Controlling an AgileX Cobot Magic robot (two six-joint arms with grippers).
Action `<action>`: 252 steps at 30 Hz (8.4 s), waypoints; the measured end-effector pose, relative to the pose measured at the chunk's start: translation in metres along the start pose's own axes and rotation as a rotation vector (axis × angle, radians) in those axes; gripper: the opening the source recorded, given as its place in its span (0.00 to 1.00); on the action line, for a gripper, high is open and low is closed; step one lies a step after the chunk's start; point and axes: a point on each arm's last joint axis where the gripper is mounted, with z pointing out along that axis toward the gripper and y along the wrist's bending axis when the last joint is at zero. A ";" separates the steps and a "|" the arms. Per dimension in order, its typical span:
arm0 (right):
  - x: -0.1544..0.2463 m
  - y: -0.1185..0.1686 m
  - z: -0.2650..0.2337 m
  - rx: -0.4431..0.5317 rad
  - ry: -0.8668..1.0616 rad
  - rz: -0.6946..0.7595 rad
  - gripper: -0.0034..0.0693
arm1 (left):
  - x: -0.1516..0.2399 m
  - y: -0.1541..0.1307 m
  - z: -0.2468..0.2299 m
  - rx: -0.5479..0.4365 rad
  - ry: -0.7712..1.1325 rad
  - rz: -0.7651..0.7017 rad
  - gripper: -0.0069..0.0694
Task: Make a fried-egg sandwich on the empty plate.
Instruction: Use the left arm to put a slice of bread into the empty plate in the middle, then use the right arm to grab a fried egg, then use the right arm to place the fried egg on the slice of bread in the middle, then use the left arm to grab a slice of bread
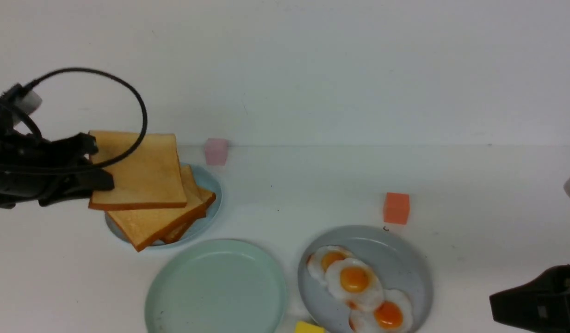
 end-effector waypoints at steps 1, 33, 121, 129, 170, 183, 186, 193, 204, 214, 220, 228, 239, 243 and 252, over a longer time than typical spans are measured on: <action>0.000 0.000 0.000 0.002 0.000 -0.002 0.48 | 0.003 -0.006 -0.003 0.020 -0.002 0.009 0.26; -0.015 -0.003 0.004 0.021 -0.108 0.003 0.48 | 0.124 0.003 0.074 -0.004 0.306 -0.081 0.56; -0.104 -0.098 0.250 -0.209 0.411 0.034 0.43 | 0.184 -0.121 -0.072 0.279 0.093 0.815 0.09; -0.096 -0.101 0.260 -0.232 0.453 0.066 0.43 | 0.184 -0.121 -0.072 0.279 0.093 0.815 0.09; -0.109 0.075 0.307 -0.302 0.325 -0.272 0.21 | 0.173 -0.079 -0.127 -0.061 -0.118 0.554 0.12; -0.153 0.090 0.219 -0.342 0.217 -0.347 0.63 | 0.170 -0.079 -0.106 -0.070 -0.141 0.531 0.13; -0.171 0.091 0.173 -0.309 0.178 -0.374 0.63 | 0.166 -0.084 -0.089 -0.088 -0.111 0.532 0.13; -0.170 0.106 0.082 -0.151 0.172 -0.466 0.60 | 0.120 -0.090 -0.051 -0.215 -0.102 0.407 0.13; -0.089 0.135 0.068 -0.232 0.231 -0.613 0.59 | 0.050 -0.018 -0.028 -0.259 -0.075 -0.160 0.14; -0.079 0.134 0.073 -0.233 0.267 -0.623 0.59 | 0.012 0.035 0.020 -0.138 -0.073 -0.319 0.46; -0.079 0.134 0.073 -0.233 0.265 -0.623 0.59 | 0.002 0.048 0.043 -0.140 -0.057 -0.275 0.70; -0.078 0.133 0.073 -0.232 0.273 -0.624 0.59 | -0.002 0.063 0.064 -0.159 -0.076 -0.276 0.74; -0.078 0.133 0.073 -0.232 0.275 -0.624 0.59 | -0.001 0.082 0.094 -0.121 -0.105 -0.238 0.56; -0.078 0.133 0.073 -0.232 0.276 -0.624 0.59 | -0.002 0.081 0.095 -0.110 -0.122 -0.223 0.38; -0.076 0.133 0.073 -0.232 0.294 -0.625 0.59 | -0.015 0.061 0.069 -0.083 -0.199 -0.149 0.16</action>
